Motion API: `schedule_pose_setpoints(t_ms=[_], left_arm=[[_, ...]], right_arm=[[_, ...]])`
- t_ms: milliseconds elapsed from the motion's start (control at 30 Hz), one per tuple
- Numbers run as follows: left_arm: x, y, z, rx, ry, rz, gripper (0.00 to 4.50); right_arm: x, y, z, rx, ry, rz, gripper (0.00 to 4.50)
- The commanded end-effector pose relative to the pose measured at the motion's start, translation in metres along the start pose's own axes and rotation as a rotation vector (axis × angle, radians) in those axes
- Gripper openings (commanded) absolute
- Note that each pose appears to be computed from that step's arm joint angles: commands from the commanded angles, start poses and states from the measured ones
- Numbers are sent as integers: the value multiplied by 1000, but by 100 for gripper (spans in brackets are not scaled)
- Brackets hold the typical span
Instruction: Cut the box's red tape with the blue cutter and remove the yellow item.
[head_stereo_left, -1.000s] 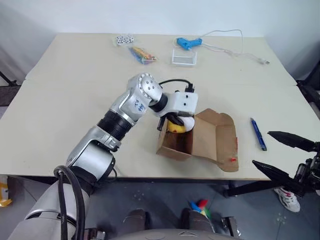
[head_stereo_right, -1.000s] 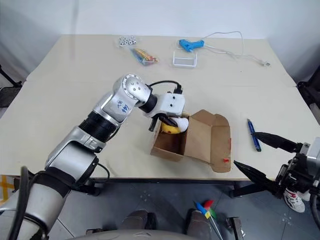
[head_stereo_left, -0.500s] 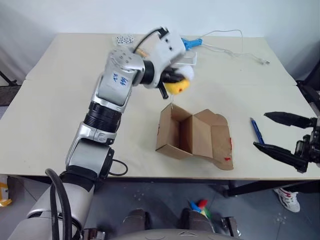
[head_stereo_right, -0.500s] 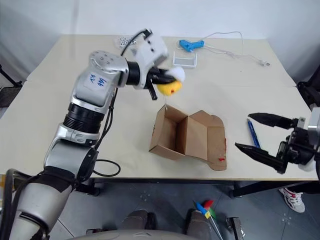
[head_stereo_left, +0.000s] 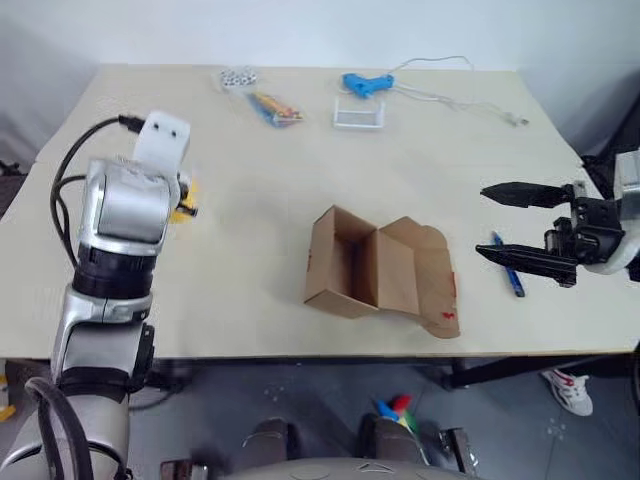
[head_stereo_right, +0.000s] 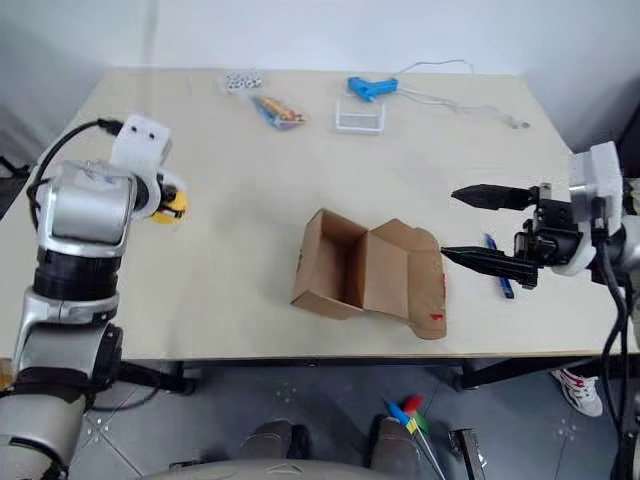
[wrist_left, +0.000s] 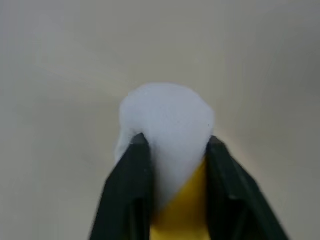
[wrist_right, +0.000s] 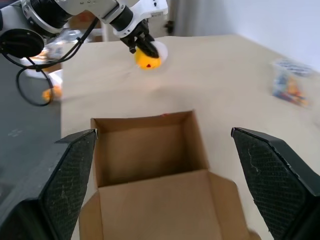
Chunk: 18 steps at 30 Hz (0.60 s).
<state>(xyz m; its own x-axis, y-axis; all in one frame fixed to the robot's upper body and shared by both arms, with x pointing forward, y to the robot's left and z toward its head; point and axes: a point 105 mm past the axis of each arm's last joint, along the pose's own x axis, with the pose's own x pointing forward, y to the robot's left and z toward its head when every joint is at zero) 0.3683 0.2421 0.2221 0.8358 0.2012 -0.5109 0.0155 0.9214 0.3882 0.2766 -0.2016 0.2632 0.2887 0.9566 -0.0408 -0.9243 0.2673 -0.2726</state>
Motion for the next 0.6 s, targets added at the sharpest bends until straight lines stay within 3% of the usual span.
schedule_pose_setpoints(t_ms=[33, 233, 467, 600], left_arm=[[-8, 3, -12, -10, -20, 4, 266], [-15, 21, -26, -48, -29, 49, 447], [-38, 40, -15, -28, -91, -5, 447], [-65, 38, 9, -44, -210, -207, 447]], right_arm=[[1, -3, 3, -31, -6, 32, 450], [7, -9, 3, -36, -11, 73, 450], [1, -13, 3, -42, 7, 77, 450], [-3, -19, 4, -51, 20, 59, 450]])
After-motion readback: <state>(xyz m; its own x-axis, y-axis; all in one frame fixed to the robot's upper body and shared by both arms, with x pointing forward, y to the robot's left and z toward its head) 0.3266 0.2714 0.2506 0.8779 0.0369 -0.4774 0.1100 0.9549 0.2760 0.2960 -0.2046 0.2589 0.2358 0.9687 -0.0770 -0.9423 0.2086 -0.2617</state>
